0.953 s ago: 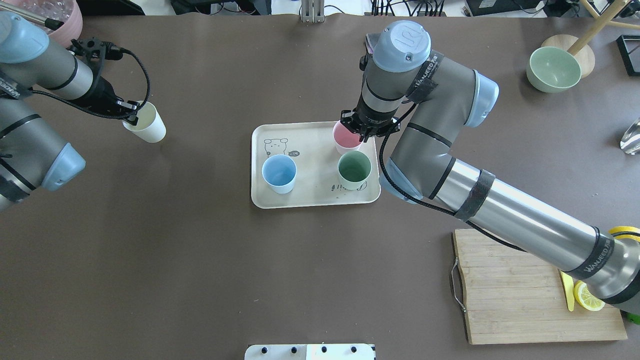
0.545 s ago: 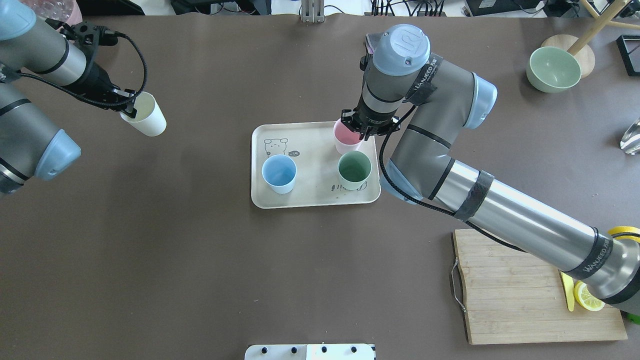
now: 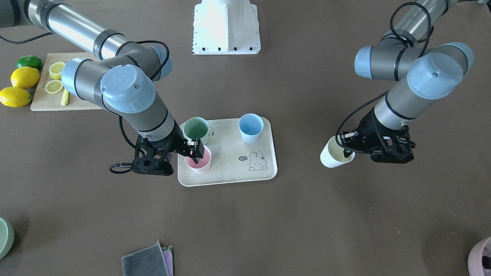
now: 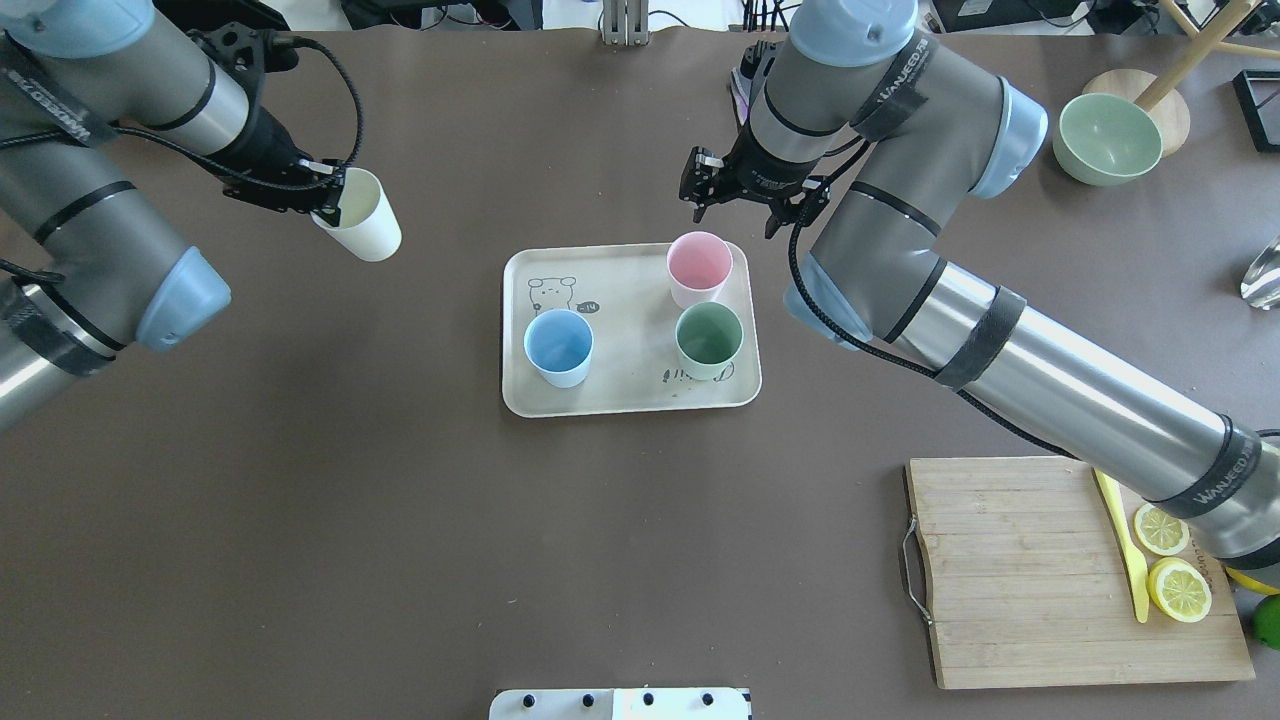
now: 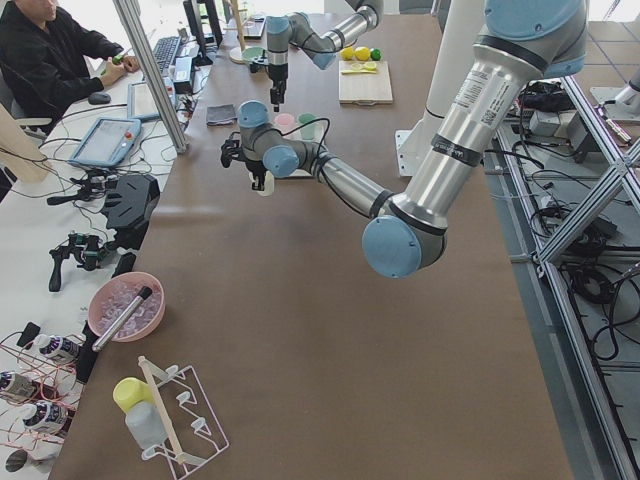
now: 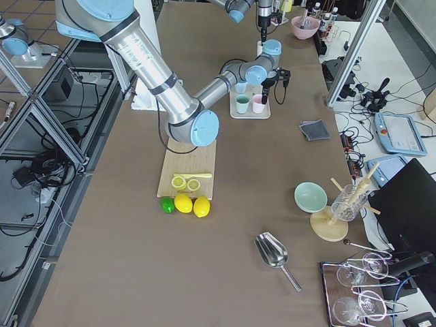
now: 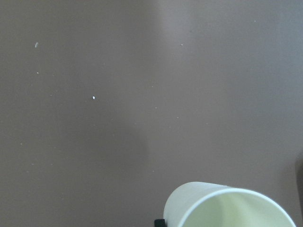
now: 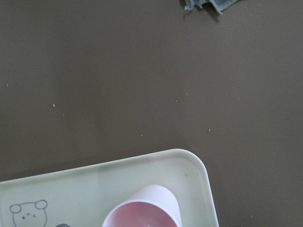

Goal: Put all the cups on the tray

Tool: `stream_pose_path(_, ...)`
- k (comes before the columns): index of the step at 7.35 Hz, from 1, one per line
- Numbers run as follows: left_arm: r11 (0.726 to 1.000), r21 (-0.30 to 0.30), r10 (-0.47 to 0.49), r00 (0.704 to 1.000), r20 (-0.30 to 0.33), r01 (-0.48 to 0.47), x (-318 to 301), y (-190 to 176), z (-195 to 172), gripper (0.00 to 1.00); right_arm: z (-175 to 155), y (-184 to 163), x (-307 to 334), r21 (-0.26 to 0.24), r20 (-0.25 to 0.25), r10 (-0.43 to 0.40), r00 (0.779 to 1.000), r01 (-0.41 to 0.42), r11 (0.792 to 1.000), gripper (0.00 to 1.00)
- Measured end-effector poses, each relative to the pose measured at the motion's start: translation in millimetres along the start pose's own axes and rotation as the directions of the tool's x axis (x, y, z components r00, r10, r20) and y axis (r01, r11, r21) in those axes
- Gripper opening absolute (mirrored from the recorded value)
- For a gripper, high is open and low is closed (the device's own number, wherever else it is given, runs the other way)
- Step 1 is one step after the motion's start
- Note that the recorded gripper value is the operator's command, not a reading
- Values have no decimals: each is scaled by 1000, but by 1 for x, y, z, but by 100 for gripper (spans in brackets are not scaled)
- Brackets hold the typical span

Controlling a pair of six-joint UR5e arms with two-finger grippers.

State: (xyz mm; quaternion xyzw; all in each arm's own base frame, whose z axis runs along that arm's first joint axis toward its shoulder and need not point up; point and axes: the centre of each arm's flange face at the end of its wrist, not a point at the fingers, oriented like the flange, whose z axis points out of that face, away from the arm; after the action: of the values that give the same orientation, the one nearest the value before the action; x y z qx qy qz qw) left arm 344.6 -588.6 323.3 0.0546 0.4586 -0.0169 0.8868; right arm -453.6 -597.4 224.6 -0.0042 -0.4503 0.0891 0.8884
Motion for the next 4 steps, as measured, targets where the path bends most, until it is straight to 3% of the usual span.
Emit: stream_pose_path(4,996,21,-85,996,-3,85,162,38,64,0,-37,-27,98,0,-32,-58,998,58,998,100)
